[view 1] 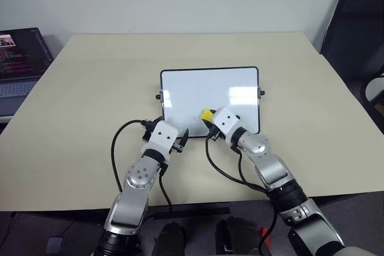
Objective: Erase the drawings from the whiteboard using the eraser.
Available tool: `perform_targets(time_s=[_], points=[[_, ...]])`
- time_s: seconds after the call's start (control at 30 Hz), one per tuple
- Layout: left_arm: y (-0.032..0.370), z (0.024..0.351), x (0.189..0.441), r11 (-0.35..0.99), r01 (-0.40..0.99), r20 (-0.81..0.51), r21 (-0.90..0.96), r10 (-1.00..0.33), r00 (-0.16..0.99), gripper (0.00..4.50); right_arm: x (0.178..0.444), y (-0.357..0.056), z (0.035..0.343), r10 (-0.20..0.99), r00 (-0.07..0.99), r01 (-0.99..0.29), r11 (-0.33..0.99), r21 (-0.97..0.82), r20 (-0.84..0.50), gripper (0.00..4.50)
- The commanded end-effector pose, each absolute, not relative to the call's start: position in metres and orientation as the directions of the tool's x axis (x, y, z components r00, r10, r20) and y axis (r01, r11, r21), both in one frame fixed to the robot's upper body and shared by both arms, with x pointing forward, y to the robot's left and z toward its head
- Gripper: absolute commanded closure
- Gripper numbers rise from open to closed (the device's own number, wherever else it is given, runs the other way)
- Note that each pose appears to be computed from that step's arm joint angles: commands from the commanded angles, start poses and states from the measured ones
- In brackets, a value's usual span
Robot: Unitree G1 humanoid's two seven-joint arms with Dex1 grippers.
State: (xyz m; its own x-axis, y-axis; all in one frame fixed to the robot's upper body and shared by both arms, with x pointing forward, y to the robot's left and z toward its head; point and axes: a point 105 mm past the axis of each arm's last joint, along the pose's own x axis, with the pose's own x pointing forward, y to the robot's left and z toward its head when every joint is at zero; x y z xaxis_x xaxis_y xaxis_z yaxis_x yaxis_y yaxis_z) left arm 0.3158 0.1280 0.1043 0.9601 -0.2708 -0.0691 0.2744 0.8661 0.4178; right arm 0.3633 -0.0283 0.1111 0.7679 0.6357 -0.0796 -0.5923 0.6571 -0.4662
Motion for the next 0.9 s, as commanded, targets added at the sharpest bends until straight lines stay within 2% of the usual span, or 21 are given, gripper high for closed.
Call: perform_targets(time_s=[0.03,0.27,0.5,0.63,0.77,0.9], points=[[0.123,0.115,0.317,0.861,0.277,-0.028,0.425,-0.294,0.955,0.0,0.363,-0.026,0.124,0.649,0.761,-0.586,0.676,-0.446,-0.016,3.22],[0.125,0.115,0.316,0.863,0.271,-0.025,0.426,-0.288,0.957,0.0,0.361,0.01,0.139,0.71,0.701,-0.625,0.659,-0.419,0.07,3.22],[0.126,0.115,0.314,0.866,0.264,-0.024,0.425,-0.281,0.959,0.0,0.358,0.023,0.137,0.739,0.67,-0.648,0.628,-0.431,0.07,3.22],[0.13,0.116,0.313,0.869,0.25,-0.023,0.427,-0.266,0.964,0.0,0.354,0.031,0.125,0.771,0.637,-0.669,0.56,-0.488,0.013,3.22],[0.131,0.117,0.314,0.871,0.241,-0.019,0.429,-0.258,0.966,0.0,0.358,0.027,0.108,0.756,0.649,-0.659,0.502,-0.56,-0.086,3.22],[0.13,0.118,0.314,0.872,0.238,-0.016,0.428,-0.255,0.967,0.0,0.366,0.016,0.106,0.719,0.687,-0.622,0.505,-0.598,-0.108,3.22]])
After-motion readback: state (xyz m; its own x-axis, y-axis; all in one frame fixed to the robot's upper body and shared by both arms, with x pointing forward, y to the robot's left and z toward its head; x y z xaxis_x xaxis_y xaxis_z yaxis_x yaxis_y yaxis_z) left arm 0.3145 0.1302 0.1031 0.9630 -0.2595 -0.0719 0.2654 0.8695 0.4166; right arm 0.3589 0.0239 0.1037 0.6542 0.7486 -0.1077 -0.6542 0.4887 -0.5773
